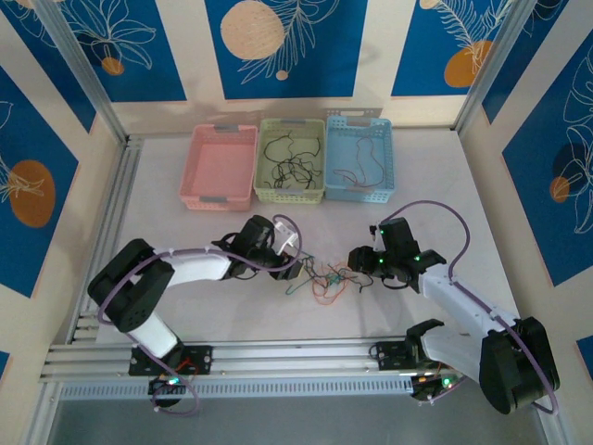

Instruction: Untangle the cables

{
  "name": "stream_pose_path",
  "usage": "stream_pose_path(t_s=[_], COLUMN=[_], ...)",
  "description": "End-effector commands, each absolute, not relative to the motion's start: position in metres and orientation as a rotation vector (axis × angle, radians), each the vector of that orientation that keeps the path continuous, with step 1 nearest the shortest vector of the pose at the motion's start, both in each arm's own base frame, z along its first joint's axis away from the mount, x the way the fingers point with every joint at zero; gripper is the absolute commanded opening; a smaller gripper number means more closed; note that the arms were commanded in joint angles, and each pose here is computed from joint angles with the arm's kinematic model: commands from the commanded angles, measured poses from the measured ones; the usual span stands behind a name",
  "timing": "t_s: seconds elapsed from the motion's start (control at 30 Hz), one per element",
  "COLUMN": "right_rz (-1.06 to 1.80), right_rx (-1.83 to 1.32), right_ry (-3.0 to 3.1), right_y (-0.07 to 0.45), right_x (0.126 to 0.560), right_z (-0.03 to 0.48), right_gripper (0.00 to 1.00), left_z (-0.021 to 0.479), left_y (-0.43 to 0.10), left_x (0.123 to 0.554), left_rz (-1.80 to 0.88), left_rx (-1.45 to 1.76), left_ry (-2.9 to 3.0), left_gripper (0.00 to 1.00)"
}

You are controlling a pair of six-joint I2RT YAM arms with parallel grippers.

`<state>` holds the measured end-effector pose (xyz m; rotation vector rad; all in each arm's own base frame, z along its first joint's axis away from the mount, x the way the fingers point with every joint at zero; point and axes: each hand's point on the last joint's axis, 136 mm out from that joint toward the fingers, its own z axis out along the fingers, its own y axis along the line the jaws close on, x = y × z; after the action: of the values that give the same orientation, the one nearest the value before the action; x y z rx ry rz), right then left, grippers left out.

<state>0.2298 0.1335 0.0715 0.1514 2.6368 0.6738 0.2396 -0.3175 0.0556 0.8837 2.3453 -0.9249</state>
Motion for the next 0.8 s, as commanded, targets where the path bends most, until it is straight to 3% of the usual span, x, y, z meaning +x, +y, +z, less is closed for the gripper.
stream_pose_path(t_s=[0.0,0.33,0.53,0.77], right_rz=[0.717,0.725,0.738,0.815], right_rx=[0.171,0.186,0.18,0.184], right_ry=[2.648,2.645,2.618,2.592], right_y=[0.136,0.135,0.134,0.141], right_x=[0.228,0.229,0.228,0.22], right_z=[0.071,0.071,0.077,0.095], right_gripper=[0.44,0.44,0.44,0.5], left_z=[0.069,0.077,0.097,0.12], left_y=[-0.332,-0.33,-0.322,-0.302], left_x=[0.244,0.243,0.24,0.231], left_rz=[-0.961,-0.976,-0.975,-0.923], left_rx=[0.936,0.911,0.856,0.806], left_ry=[2.271,2.25,2.228,2.239], left_gripper=[0.38,0.0,0.0,0.0])
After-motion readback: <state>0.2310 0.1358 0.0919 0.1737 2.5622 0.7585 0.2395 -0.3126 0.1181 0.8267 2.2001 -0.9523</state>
